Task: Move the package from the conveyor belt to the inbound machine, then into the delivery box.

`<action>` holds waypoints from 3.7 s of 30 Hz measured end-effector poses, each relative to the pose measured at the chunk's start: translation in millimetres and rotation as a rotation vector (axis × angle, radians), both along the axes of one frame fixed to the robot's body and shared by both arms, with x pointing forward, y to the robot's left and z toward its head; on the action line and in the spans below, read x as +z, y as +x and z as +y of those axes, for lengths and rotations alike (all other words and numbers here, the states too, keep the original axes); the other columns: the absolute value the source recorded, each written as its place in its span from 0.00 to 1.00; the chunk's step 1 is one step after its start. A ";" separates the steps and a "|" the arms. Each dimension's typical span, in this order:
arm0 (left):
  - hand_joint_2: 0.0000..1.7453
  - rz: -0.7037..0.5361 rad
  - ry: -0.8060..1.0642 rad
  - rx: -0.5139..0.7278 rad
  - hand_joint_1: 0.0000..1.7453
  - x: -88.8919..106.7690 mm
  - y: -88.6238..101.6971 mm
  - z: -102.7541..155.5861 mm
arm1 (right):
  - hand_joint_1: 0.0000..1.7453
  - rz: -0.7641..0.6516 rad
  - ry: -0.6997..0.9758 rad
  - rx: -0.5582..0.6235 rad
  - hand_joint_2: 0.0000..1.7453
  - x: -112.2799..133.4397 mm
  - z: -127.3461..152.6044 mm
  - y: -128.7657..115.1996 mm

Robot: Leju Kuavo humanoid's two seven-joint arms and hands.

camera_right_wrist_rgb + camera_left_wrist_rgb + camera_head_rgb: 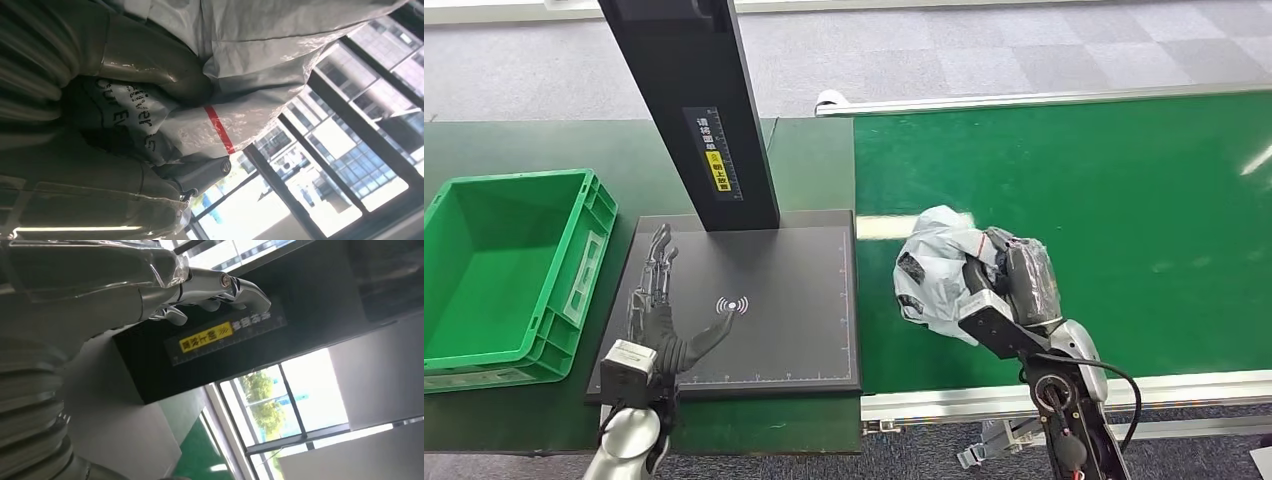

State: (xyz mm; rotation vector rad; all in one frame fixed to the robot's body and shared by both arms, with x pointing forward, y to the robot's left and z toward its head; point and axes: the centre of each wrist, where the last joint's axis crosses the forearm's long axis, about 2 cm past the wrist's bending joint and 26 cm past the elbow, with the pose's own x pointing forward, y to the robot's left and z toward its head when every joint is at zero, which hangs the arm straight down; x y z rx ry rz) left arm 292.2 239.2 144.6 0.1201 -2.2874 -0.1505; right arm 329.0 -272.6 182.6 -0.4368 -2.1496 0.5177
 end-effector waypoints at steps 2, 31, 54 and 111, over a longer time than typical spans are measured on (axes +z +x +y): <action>1.00 -0.044 0.038 0.042 0.00 13.7 13.2 10.8 | 1.00 0.027 -0.017 0.069 1.00 11.5 10.8 11.6; 1.00 0.014 0.150 0.274 0.00 35.7 103.3 103.8 | 1.00 0.422 0.061 0.544 1.00 -5.3 178.2 70.4; 1.00 0.067 0.129 0.195 0.00 29.7 115.6 93.4 | 0.00 0.532 0.133 0.655 1.00 -16.1 199.8 61.6; 1.00 0.479 0.670 -0.276 1.00 -44.1 89.7 37.0 | 0.00 0.008 0.532 0.228 1.00 -15.4 17.5 -51.5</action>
